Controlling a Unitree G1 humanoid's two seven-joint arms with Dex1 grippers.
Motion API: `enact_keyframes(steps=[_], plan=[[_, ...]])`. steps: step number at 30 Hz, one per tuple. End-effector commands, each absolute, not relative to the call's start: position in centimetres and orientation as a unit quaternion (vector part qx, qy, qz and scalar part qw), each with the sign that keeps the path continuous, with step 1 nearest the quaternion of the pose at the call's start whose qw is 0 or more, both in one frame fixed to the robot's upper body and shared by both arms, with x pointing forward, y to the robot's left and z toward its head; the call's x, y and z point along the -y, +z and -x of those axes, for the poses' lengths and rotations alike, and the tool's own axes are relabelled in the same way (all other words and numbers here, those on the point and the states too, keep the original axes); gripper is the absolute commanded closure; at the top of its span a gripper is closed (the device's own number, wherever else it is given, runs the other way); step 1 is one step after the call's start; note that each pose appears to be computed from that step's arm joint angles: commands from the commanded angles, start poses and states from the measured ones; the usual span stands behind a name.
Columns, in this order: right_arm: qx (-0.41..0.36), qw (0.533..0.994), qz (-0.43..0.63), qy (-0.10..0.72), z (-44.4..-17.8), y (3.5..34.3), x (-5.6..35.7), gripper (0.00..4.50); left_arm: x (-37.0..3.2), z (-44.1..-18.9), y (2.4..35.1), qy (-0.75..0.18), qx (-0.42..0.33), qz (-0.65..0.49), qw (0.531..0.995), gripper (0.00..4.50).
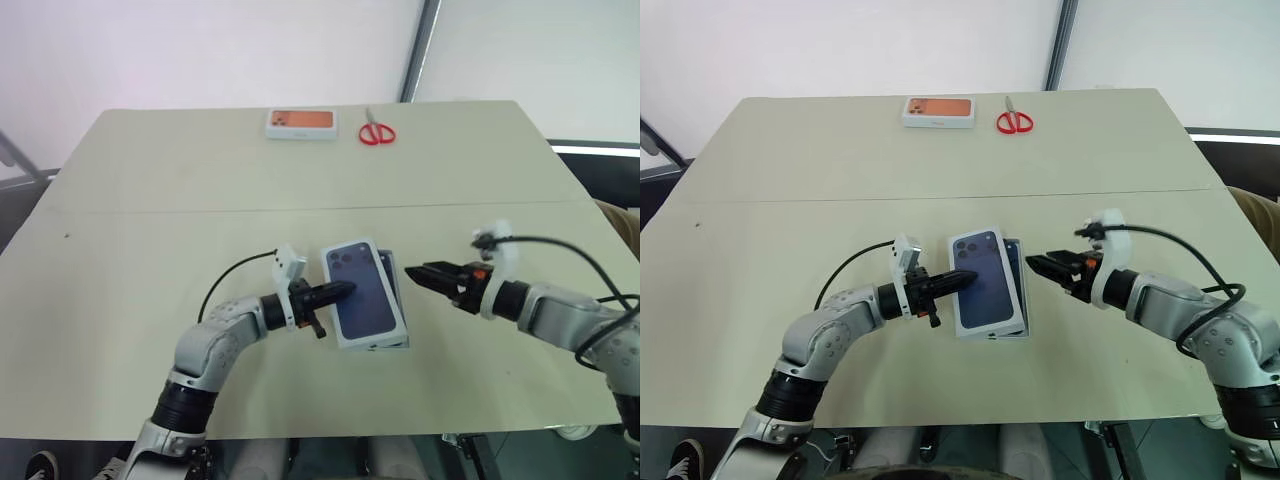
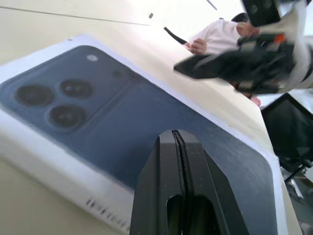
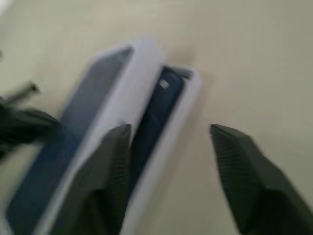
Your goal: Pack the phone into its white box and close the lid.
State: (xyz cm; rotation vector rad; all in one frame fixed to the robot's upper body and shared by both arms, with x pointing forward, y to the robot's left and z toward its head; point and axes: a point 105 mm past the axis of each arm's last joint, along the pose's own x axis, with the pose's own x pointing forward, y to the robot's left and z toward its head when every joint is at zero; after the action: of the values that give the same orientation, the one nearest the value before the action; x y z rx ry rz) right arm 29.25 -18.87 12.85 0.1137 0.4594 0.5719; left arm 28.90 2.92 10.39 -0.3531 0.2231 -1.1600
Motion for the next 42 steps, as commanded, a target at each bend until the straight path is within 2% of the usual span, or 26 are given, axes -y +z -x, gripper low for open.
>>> enact_keyframes(steps=[1, 2, 3, 7, 10, 13, 19, 27, 33, 42], plan=[[-0.186, 0.942, 0.027, 0.276, -29.9, 13.8, 19.4, 3.94, -3.1, -29.2, 11.4, -0.546, -0.083, 0.155, 0.819, 4.50], [-0.184, 0.940, 0.036, 0.284, -29.8, 13.6, 19.1, 4.42, -3.3, -29.4, 11.4, -0.543, -0.082, 0.152, 0.822, 4.50], [-0.181, 0.938, 0.053, 0.292, -29.8, 13.5, 18.7, 4.47, -3.7, -29.5, 11.5, -0.540, -0.081, 0.150, 0.824, 4.50], [-0.144, 0.928, 0.126, 0.320, -30.0, 13.6, 17.5, 4.47, -5.2, -29.3, 12.1, -0.537, -0.083, 0.142, 0.828, 4.50], [-0.129, 0.925, 0.083, 0.347, -29.8, 14.0, 16.6, 4.47, -6.2, -29.0, 12.1, -0.532, -0.092, 0.138, 0.830, 4.50], [-0.124, 0.913, 0.150, 0.359, -29.4, 12.8, 16.5, 4.47, -7.6, -28.8, 11.1, -0.510, -0.105, 0.130, 0.844, 4.50], [-0.103, 0.914, 0.151, 0.363, -29.7, 13.2, 15.9, 4.47, -8.4, -29.1, 10.4, -0.490, -0.115, 0.131, 0.854, 4.50], [-0.097, 0.908, 0.158, 0.374, -29.7, 13.1, 15.4, 4.47, -7.0, -30.1, 8.1, -0.481, -0.146, 0.147, 0.852, 4.50], [-0.099, 0.906, 0.149, 0.384, -29.1, 12.9, 14.8, 4.47, -5.3, -30.9, 9.0, -0.489, -0.126, 0.152, 0.850, 4.50], [-0.106, 0.911, 0.152, 0.369, -28.7, 12.9, 15.9, 4.47, -4.1, -30.6, 10.2, -0.513, -0.112, 0.147, 0.838, 4.50]])
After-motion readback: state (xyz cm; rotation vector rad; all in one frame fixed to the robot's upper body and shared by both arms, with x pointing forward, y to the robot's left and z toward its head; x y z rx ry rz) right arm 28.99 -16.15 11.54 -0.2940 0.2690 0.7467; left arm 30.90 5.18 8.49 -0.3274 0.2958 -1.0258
